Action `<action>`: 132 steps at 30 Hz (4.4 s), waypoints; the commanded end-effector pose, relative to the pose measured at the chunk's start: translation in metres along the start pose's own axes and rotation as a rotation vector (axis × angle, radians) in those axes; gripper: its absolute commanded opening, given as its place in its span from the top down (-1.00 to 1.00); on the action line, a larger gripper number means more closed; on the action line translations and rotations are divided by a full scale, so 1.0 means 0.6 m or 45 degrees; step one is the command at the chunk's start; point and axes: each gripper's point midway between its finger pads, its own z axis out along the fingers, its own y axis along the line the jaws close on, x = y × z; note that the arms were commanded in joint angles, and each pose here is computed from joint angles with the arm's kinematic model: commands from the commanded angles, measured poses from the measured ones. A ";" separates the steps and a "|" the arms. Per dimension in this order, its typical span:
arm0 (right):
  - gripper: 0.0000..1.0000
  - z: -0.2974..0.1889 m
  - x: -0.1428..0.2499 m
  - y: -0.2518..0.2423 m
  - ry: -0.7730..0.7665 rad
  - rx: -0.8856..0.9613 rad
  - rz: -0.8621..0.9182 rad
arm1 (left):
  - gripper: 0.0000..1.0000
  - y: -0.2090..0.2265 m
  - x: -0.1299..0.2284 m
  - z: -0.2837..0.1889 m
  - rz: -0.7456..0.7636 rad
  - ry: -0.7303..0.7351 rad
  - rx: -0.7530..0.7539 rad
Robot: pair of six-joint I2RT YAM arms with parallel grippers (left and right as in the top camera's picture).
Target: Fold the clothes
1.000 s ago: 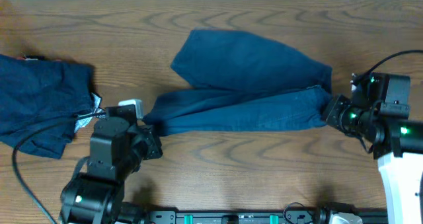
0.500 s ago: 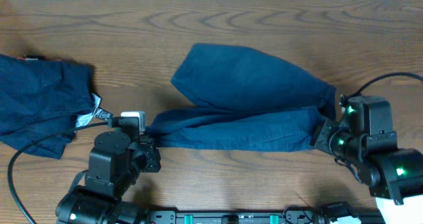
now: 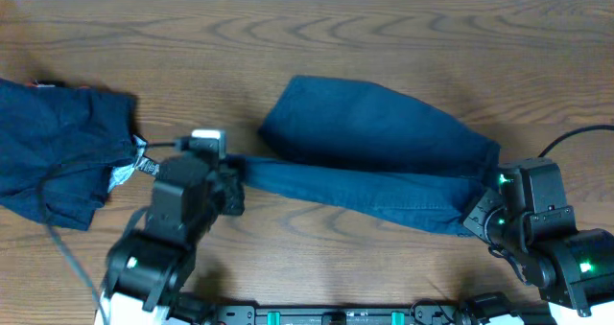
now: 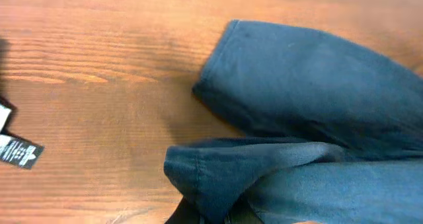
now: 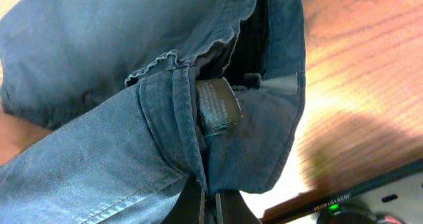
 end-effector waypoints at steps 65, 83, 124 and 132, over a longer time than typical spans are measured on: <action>0.97 0.091 -0.213 -0.011 -0.164 0.026 0.323 | 0.88 -0.096 -0.184 0.179 0.410 -0.241 0.053; 0.97 -0.008 -0.304 0.060 -0.438 -0.071 -0.318 | 0.88 0.014 -0.272 -0.147 0.247 -0.596 -0.405; 0.97 -0.119 -0.323 0.221 -0.264 -0.182 -0.521 | 0.88 0.066 -0.384 -0.350 0.261 -0.719 -0.764; 0.97 -0.066 -0.315 0.246 -0.149 -0.197 -0.569 | 0.88 0.027 -0.393 -0.214 0.279 -0.545 -0.667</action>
